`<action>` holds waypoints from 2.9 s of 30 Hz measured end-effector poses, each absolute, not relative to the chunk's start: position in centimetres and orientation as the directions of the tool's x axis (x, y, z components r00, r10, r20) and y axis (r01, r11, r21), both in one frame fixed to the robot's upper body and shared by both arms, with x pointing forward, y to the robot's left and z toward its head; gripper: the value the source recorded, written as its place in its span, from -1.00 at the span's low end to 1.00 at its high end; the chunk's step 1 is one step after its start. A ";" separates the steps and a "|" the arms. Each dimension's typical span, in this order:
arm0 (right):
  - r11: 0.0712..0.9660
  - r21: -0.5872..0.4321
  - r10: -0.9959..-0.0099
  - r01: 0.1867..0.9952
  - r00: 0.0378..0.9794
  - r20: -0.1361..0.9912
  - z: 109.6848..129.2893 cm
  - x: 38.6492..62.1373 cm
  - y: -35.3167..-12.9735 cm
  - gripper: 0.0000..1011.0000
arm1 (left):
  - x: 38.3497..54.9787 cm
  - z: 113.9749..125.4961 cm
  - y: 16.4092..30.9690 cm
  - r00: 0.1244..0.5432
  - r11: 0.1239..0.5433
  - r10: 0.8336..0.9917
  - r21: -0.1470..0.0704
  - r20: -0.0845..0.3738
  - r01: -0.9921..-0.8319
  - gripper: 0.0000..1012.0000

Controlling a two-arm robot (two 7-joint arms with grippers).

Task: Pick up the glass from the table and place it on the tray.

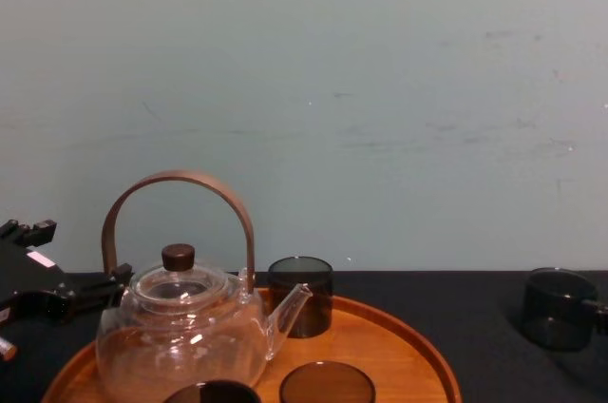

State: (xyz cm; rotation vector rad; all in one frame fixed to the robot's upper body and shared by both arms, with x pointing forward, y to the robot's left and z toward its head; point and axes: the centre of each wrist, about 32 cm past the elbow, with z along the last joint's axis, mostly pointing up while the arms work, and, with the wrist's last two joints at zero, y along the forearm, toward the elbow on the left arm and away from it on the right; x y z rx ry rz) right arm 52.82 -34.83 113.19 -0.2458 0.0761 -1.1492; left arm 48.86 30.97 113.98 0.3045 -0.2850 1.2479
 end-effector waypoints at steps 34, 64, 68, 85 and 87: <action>0.400 -0.295 -0.895 0.868 0.439 0.077 113.2 58.7 -33.7 0.98 | 48.9 114.0 31.0 0.292 0.287 0.880 0.070 0.374 -0.955 1.00; 0.423 -0.266 -0.883 0.866 0.460 0.096 113.2 60.3 -32.9 0.98 | 48.9 114.0 31.0 0.292 0.287 0.880 0.070 0.374 -0.955 1.00; 0.423 -0.266 -0.883 0.866 0.460 0.096 113.2 60.3 -32.9 0.98 | 48.9 114.0 31.0 0.292 0.287 0.880 0.070 0.374 -0.955 0.99; 0.422 -0.267 -0.883 0.866 0.460 0.094 113.2 60.3 -33.0 0.98 | 48.9 114.0 31.0 0.292 0.287 0.880 0.070 0.374 -0.955 1.00; 0.422 -0.267 -0.883 0.866 0.460 0.094 113.1 60.3 -33.0 0.98 | 48.9 114.0 31.0 0.292 0.287 0.880 0.070 0.374 -0.955 0.99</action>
